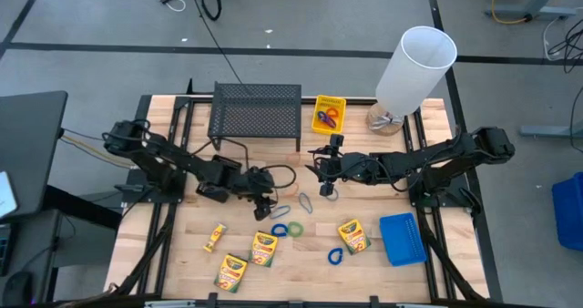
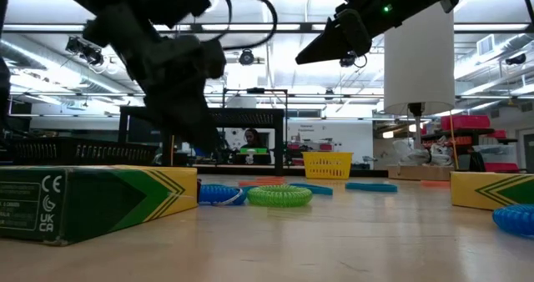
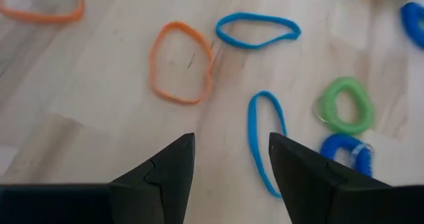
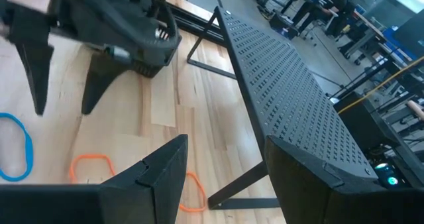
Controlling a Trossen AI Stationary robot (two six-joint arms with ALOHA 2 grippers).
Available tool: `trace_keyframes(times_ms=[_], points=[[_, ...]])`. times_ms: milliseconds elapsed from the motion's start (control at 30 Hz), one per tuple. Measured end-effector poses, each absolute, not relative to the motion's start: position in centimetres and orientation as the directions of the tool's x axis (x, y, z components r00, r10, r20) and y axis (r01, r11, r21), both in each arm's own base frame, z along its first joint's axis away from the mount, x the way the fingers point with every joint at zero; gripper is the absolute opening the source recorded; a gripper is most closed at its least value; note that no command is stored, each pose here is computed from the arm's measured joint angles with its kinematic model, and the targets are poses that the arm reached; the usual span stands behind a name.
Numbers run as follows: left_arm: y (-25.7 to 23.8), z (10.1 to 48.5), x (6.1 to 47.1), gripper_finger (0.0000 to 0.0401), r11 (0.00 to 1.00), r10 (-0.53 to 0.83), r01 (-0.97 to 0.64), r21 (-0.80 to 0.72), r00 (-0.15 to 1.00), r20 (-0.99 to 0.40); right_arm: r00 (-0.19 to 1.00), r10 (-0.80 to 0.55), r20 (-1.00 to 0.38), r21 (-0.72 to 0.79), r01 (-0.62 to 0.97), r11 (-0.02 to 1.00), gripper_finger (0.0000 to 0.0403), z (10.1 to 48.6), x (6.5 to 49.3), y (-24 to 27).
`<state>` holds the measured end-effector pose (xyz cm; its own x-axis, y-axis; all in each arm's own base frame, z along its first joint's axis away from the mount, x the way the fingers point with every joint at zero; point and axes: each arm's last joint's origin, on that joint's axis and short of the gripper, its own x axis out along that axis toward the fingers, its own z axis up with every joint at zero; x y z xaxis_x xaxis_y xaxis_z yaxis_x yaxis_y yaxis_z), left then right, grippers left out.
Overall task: Pick & Place Office Desk Supplies
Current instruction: Put the bottom left blue rubber band into the black bin
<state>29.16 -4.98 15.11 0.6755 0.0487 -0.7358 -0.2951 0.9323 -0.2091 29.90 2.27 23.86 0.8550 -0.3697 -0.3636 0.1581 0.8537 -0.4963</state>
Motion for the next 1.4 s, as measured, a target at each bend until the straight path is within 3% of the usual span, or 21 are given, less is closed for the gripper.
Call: trace_keyframes(times_ms=[433, 1000, 1400], points=[[-5.2, 14.2, 32.6, 0.0200, 0.953, 0.190, -0.298, 0.047, 0.472, -0.861, 0.854, -0.370, -0.365, -0.497, 0.158, 0.853, 0.0212, 23.8, 29.9, 2.3], [-6.1, 15.9, 34.4, 0.0200, 0.992, -0.004, -0.112, -0.061, 0.457, -0.889, 0.852, -0.371, -0.369, -0.496, 0.157, 0.854, 0.0212, 23.8, 29.9, 2.3], [-6.2, 15.2, 34.7, 0.0200, 0.989, -0.005, -0.132, -0.073, 0.456, -0.890, 0.852, -0.371, -0.369, -0.496, 0.157, 0.854, 0.0212, 23.8, 29.9, 2.3]])
